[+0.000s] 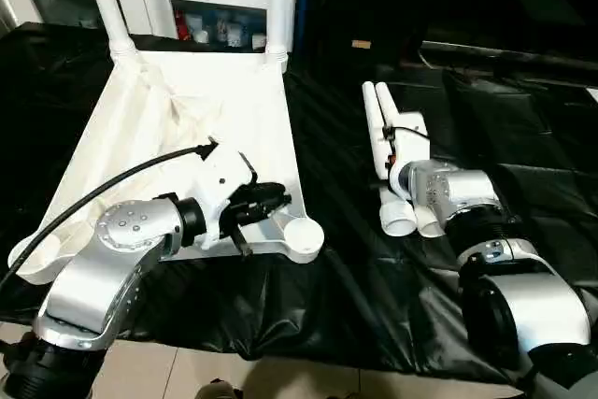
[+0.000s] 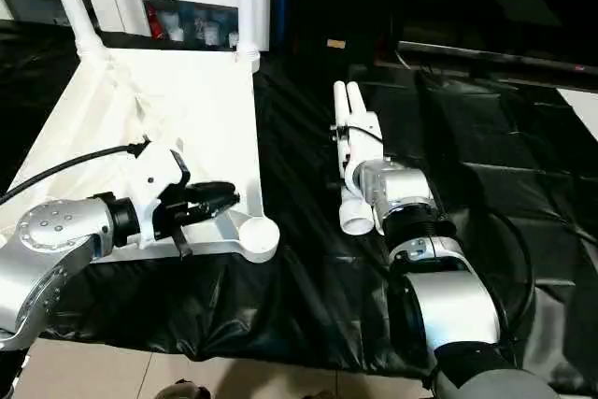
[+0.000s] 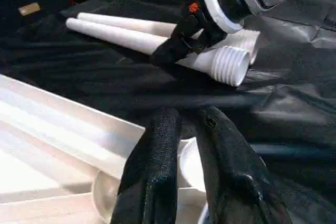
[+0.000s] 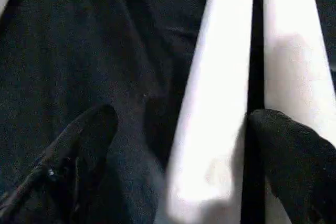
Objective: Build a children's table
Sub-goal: Pick table leg
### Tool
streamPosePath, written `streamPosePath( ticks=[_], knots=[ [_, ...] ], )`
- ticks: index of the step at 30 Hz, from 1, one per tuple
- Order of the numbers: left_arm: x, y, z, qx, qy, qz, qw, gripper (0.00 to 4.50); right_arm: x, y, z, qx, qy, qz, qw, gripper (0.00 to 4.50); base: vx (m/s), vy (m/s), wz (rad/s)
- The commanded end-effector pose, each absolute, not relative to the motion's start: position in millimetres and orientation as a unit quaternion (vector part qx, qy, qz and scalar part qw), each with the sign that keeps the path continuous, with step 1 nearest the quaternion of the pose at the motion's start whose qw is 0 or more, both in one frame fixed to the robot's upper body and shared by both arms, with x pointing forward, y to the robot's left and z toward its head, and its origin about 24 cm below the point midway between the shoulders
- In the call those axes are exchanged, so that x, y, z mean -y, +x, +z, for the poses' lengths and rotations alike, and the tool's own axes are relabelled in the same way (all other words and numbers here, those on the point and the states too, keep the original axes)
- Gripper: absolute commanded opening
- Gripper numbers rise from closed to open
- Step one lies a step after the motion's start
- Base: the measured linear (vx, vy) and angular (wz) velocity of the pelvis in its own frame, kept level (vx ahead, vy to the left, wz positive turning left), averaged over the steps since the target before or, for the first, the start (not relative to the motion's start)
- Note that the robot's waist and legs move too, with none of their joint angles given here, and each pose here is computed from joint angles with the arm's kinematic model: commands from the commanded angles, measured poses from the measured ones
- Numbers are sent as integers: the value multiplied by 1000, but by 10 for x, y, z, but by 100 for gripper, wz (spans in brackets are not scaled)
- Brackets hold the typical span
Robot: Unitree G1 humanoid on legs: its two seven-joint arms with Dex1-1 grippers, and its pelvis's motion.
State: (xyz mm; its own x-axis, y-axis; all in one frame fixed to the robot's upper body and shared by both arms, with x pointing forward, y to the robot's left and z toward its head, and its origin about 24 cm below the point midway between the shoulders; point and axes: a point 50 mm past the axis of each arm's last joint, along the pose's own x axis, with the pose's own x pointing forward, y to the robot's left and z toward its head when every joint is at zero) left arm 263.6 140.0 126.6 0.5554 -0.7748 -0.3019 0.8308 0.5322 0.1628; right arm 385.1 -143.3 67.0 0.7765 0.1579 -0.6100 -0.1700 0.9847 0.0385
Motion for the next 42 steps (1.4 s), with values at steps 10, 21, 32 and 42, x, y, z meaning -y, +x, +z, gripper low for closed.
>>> streamPosePath(
  ticks=[10, 21, 32, 42],
  knots=[
    [-1364, 2523, 1316, -115, 153, -495, 848, 163, 1461, 3833, 600, -362, -2, 75, 929, 450, 0, 0, 0],
    [-1359, 2516, 1348, -121, 159, -501, 842, 241, 1478, 3789, 504, -390, 11, 68, 918, 333, 0, 0, 0],
    [-1393, 2624, 1372, -123, 158, -490, 849, 322, 1515, 3815, 533, -379, 32, 65, 922, 246, 0, 0, 0],
    [-1291, 2884, 1368, -99, 81, -418, 899, 404, 1461, 3887, 701, -319, 146, 129, 928, 184, 0, 0, 0]
  ],
)
